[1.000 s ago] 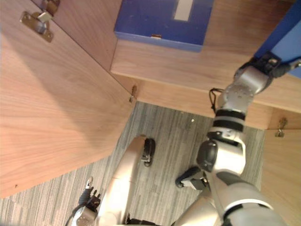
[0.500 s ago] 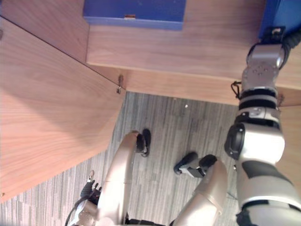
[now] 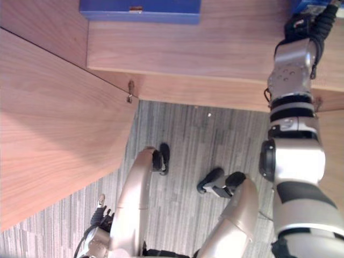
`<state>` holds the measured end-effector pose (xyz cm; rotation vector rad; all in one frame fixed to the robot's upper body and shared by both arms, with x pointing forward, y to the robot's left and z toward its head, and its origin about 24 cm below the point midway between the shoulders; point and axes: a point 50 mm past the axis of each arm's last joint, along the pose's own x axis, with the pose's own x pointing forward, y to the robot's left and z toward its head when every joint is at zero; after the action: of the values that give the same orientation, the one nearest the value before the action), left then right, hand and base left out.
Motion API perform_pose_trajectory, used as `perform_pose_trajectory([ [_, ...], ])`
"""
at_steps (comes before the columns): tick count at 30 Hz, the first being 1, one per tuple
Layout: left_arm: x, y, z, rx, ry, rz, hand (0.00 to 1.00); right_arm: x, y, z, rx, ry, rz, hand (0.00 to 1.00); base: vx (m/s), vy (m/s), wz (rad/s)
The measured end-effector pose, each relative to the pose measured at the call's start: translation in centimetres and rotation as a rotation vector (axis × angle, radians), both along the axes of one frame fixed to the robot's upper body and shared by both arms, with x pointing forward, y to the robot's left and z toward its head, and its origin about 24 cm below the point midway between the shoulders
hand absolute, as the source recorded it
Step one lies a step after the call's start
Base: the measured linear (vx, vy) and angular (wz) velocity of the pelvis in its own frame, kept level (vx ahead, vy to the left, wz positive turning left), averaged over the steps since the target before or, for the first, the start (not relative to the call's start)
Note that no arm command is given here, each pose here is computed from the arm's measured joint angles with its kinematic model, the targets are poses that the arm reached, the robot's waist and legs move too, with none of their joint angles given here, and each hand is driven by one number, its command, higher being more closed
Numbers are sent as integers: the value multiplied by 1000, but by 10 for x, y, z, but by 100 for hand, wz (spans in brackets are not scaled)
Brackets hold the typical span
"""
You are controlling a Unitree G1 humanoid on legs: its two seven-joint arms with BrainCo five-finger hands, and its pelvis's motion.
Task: Walk over to the cabinet, pick up the folder, carry it to the office cabinet, place the folder inside the office cabinet, then close the office cabinet door
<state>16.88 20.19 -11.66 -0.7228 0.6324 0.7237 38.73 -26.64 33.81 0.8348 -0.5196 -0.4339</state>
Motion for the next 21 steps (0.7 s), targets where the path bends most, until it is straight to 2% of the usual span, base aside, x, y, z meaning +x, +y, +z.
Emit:
perform_pose_trajectory([
  [6, 0, 1, 0, -3, -11, -6, 0, 8, 22, -3, -364, 98, 16, 0, 10, -13, -7],
  [9, 0, 0, 0, -9, -25, -20, 0, 13, 30, -11, -629, 173, 19, 0, 15, -7, -8],
  [15, -1, 1, -2, -13, -42, -50, 0, 16, 27, -36, -1025, 307, 23, 0, 31, -1, -6],
  [21, -1, 10, 0, 15, -64, -77, 0, 18, 27, -74, -1319, 448, 51, 0, 27, 18, -11],
])
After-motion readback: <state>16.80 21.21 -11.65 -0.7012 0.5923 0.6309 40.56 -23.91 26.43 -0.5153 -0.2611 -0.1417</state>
